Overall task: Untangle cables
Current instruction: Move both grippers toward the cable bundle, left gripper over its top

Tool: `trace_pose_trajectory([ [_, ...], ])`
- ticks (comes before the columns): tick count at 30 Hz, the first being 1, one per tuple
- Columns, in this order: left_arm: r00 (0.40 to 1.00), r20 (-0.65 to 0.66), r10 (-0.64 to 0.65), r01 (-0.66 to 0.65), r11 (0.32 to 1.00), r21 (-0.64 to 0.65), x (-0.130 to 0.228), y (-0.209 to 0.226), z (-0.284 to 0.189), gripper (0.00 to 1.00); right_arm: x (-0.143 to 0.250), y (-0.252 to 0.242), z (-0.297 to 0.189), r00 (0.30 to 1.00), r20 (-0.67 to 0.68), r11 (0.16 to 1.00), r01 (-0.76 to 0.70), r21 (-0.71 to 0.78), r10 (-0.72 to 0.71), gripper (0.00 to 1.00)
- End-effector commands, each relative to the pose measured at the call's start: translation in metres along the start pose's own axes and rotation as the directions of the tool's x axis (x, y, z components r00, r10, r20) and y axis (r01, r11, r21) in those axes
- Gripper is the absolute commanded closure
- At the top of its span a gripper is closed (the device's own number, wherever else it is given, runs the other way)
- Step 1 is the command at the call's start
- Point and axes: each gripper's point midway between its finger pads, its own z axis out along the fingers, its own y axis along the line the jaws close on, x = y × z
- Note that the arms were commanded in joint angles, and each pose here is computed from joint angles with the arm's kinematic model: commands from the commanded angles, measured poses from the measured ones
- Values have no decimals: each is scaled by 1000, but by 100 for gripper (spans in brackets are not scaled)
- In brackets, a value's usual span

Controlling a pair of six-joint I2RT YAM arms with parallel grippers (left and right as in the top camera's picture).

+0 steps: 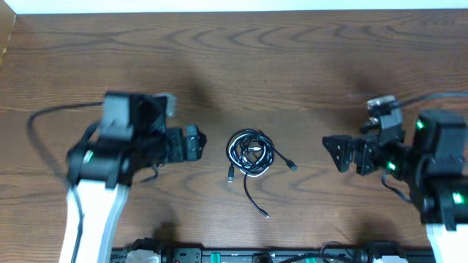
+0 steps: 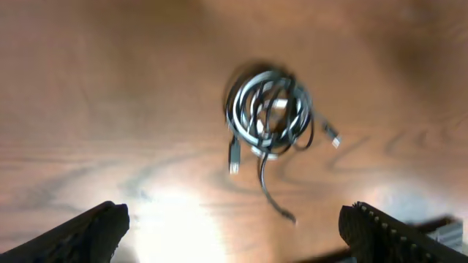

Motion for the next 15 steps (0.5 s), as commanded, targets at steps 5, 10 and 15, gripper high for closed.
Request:
trace_pose_trajectory([
  [5,964,-263,-45,37,999,-32,8,9,68,2,7,-9,34,973,-138,980,-195,-44,188,1],
  [10,915,-374,-154,151,988,-36,18,9,96,3,15,-14,51,935,-211,953,-301,-45,285,1],
  [15,886,-455,-89,99,995,-1,30,-2,123,53,25,-26,68,907,-271,941,-337,-9,322,53],
])
